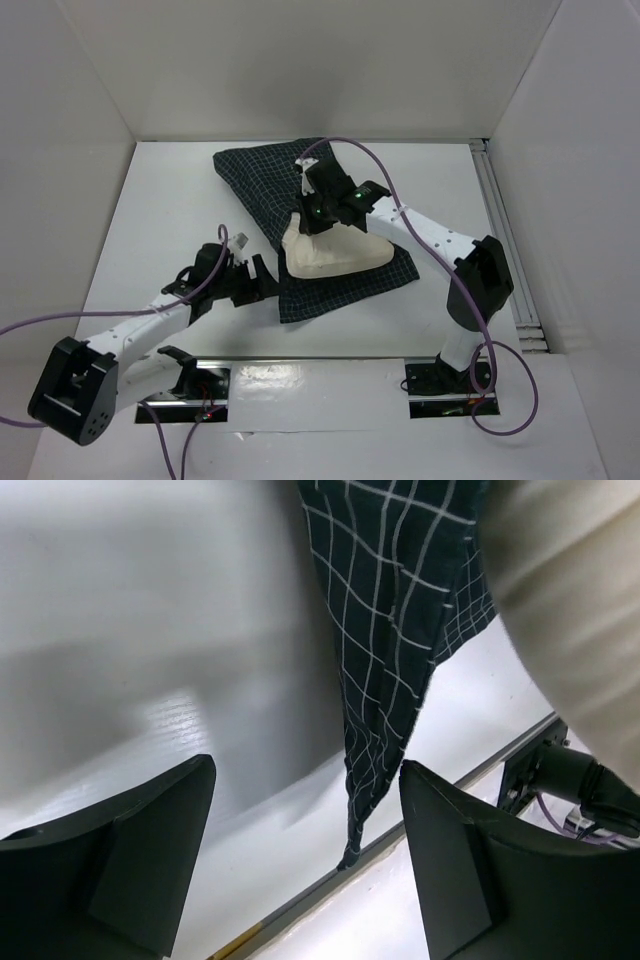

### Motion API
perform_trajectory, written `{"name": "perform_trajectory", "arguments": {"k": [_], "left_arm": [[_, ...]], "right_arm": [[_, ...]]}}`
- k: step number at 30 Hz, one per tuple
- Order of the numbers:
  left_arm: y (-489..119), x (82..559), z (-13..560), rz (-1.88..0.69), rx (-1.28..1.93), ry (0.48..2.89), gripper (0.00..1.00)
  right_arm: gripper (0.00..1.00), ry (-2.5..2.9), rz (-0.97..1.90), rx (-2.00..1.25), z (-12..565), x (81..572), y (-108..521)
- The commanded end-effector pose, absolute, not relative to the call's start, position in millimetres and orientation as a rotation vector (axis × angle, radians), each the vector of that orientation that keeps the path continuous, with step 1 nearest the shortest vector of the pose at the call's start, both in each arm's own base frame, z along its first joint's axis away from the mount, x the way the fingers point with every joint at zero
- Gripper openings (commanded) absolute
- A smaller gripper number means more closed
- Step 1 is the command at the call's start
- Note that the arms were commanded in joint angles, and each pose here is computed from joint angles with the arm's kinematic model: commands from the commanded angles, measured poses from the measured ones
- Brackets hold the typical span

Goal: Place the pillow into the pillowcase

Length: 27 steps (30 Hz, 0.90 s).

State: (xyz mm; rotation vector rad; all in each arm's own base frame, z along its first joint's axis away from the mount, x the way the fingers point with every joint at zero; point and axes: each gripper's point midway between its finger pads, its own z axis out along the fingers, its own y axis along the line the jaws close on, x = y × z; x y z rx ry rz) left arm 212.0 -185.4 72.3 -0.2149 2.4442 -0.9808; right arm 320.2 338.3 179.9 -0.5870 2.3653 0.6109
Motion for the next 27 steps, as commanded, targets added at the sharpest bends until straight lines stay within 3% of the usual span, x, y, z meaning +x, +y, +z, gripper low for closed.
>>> {"name": "perform_trajectory", "arguments": {"k": [1,6,10,11,12,14,15,20,25,27], "left_arm": [[-200.9,218.9,81.9,-1.068,-0.122,2.395,0.87],[-215.4,232.3,84.8,-1.079,-0.099,2.397,0.84],[-222.3,242.5,84.8,-1.084,-0.125,2.399,0.75],[-224.0,245.6,86.0,-1.093,-0.133,2.387,0.69],[-225.1,247.0,85.6,-1.1,-0.146,2.386,0.6],[-229.9,247.7,90.3,-1.142,-0.17,2.387,0.05],[-230.6,245.1,91.5,-1.151,-0.195,2.415,0.0],[-232.5,211.9,112.3,-1.255,-0.202,2.361,0.0],[-222.1,187.2,132.7,-1.255,-0.104,2.303,0.0],[-223.7,180.2,149.9,-1.292,-0.034,2.267,0.0]], "right_arm": [[0.0,2.207,0.737,-0.589,234.6,323.3,354.7],[0.0,2.221,0.748,-0.586,230.7,322.6,356.7],[0.0,2.216,0.767,-0.579,229.6,324.4,361.2],[0.0,2.216,0.767,-0.579,229.6,324.5,361.2],[0.0,2.217,0.776,-0.585,229.8,323.2,362.1],[0.0,2.243,0.772,-0.578,217.3,325.1,364.5],[0.0,2.26,0.765,-0.58,209.4,326.4,365.6],[0.0,2.287,0.68,-0.531,184.2,352.1,373.3],[0.0,2.182,0.442,-0.386,204.2,415.6,371.3],[0.0,2.232,0.353,-0.377,184.2,437.4,366.1]]}}
